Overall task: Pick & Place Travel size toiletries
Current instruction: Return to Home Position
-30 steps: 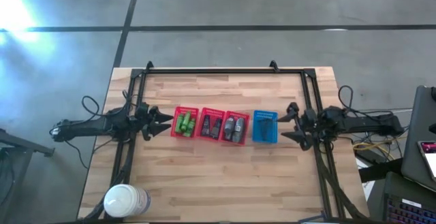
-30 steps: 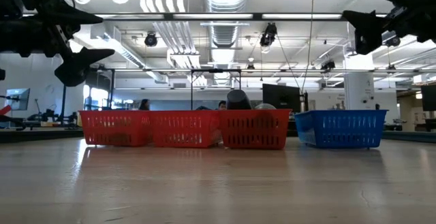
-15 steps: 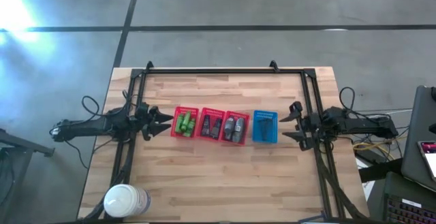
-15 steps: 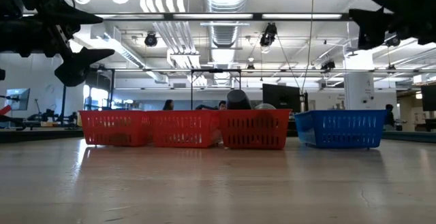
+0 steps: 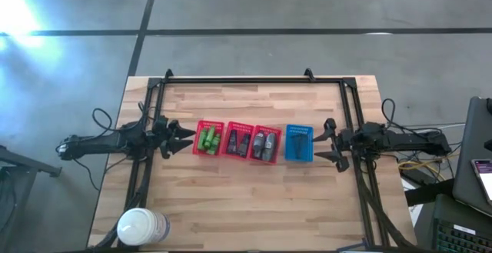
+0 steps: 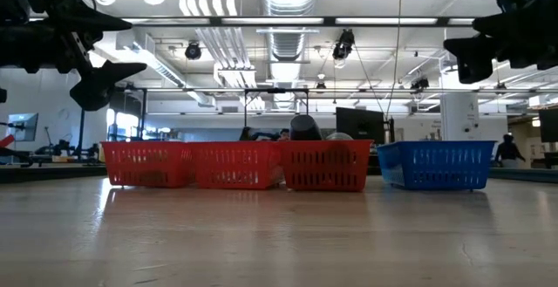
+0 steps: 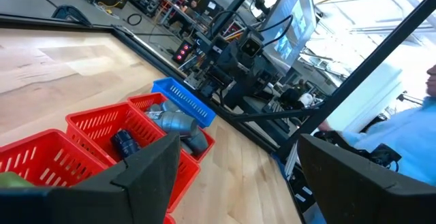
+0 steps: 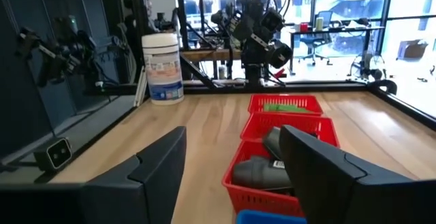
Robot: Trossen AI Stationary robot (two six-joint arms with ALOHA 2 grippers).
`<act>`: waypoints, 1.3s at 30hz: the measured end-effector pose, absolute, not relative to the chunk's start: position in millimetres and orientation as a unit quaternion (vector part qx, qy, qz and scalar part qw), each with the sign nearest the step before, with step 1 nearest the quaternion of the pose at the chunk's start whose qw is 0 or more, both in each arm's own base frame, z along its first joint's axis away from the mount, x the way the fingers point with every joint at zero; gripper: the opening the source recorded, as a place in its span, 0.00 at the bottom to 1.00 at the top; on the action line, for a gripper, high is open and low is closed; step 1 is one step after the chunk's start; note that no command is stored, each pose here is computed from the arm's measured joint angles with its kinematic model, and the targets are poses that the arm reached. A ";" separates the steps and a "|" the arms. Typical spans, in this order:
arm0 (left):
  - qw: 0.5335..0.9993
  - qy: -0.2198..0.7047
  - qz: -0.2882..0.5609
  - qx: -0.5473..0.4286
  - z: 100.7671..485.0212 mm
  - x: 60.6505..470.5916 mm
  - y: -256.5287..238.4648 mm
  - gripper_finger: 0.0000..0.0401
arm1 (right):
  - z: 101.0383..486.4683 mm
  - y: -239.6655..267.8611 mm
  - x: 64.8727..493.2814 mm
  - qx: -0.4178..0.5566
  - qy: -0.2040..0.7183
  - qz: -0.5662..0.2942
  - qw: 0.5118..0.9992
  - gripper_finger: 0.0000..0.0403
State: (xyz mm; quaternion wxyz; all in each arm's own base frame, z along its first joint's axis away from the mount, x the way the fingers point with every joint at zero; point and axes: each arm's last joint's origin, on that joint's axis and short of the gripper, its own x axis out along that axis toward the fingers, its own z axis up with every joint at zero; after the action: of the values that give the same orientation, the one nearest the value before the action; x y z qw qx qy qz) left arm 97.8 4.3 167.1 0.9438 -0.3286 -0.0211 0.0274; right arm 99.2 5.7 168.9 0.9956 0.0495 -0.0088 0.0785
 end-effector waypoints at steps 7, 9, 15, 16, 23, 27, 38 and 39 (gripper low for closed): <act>0.944 -0.021 0.027 -0.329 167.2 97.8 4.3 0.75 | 168.6 5.7 99.4 0.051 -0.007 0.078 0.996 0.64; 0.944 -0.021 0.027 -0.329 167.3 97.8 4.3 0.75 | 168.5 5.6 99.5 0.050 -0.006 0.077 0.996 0.65; 0.944 -0.021 0.027 -0.329 167.3 97.8 4.3 0.75 | 168.5 5.6 99.5 0.051 -0.007 0.077 0.996 0.69; 0.944 -0.022 0.027 -0.329 167.3 97.8 4.3 0.75 | 168.6 5.6 99.5 0.051 -0.007 0.077 0.996 0.70; 0.944 -0.022 0.027 -0.329 167.3 97.8 4.3 0.75 | 168.5 5.6 99.5 0.051 -0.007 0.077 0.996 0.76; 0.944 -0.022 0.027 -0.329 167.4 97.8 4.3 0.75 | 168.6 5.6 99.5 0.052 -0.007 0.077 0.996 0.79; 0.944 -0.022 0.027 -0.329 167.4 97.8 4.3 0.75 | 168.6 5.6 99.4 0.051 -0.007 0.077 0.996 0.88; 0.944 -0.022 0.027 -0.329 167.4 97.8 4.3 0.75 | 168.6 5.6 99.4 0.051 -0.007 0.077 0.996 0.88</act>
State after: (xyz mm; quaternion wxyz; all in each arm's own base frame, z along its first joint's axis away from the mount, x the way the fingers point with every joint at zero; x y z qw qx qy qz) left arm 97.8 4.3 167.4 0.9438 -0.3286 -0.0219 0.0271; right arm 99.4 5.6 168.6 0.9957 0.0514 -0.0069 0.0773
